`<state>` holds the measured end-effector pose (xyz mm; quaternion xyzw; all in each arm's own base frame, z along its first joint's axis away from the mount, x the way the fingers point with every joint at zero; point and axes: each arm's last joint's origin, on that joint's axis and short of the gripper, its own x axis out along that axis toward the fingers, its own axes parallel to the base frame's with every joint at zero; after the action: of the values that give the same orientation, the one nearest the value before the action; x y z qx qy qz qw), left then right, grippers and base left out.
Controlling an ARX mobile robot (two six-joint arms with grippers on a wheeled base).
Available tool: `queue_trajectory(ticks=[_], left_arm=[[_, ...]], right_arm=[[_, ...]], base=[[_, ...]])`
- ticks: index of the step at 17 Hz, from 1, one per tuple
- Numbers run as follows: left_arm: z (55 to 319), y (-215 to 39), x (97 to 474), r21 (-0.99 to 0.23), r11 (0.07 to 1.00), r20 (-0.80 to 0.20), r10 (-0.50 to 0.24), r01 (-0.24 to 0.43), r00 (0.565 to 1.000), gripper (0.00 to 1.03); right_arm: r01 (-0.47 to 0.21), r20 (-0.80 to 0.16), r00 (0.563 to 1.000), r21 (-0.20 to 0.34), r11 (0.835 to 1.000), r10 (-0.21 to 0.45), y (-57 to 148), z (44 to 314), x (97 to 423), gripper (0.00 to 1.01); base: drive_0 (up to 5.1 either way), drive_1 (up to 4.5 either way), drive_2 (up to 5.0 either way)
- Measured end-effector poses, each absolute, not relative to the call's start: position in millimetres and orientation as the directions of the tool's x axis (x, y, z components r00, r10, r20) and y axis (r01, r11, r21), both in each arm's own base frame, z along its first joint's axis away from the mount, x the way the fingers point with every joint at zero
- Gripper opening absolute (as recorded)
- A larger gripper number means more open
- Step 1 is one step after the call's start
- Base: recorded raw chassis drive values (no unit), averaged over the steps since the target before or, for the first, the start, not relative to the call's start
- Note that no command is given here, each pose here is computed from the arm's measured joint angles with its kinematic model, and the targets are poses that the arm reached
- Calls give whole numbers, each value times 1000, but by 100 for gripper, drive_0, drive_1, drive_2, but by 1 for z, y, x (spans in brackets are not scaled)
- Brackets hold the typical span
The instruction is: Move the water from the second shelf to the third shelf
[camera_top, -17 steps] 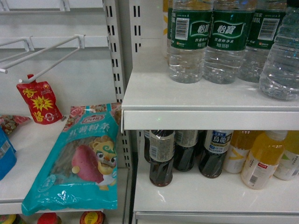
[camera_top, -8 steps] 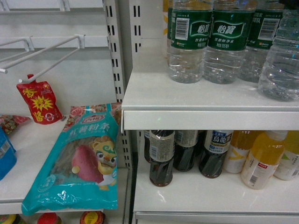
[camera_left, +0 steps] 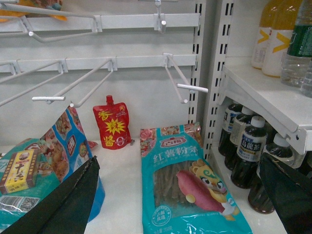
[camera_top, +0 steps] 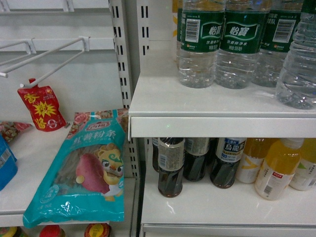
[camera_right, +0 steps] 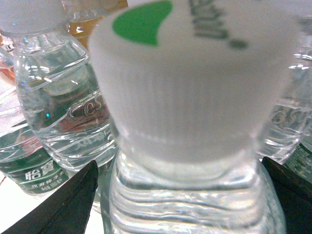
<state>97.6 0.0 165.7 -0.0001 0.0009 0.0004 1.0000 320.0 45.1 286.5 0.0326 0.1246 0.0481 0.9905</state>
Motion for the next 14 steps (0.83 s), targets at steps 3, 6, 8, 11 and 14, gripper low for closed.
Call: queue_trajectory(ticks=[3,6,8,11,14], left_arm=[[166,0,98,0,1000,-2,0,0,1000,98],[166,0,98,0,1000,-2,1,-1,1000,98],[166,0,98,0,1000,-2,0,0,1000,98],[166,0,98,0,1000,-2,0,0,1000,98],[166,0,98,0,1000,-2,0,0,1000,98]], right_arm=[[-109,-251,961,57,992,120,34,291,278,98],[-138,-200,969,64,988,148,25,297,242,98],[-167,-196,964,69,984,177,22,291,214,98],[-111,-34,993,28,993,112,16,289,165,89],[16,-40,999,9,1000,-16,-1,244,124,52]], base=[[0,0,0],[0,0,0],[0,0,0],[0,0,0],[0,0,0]])
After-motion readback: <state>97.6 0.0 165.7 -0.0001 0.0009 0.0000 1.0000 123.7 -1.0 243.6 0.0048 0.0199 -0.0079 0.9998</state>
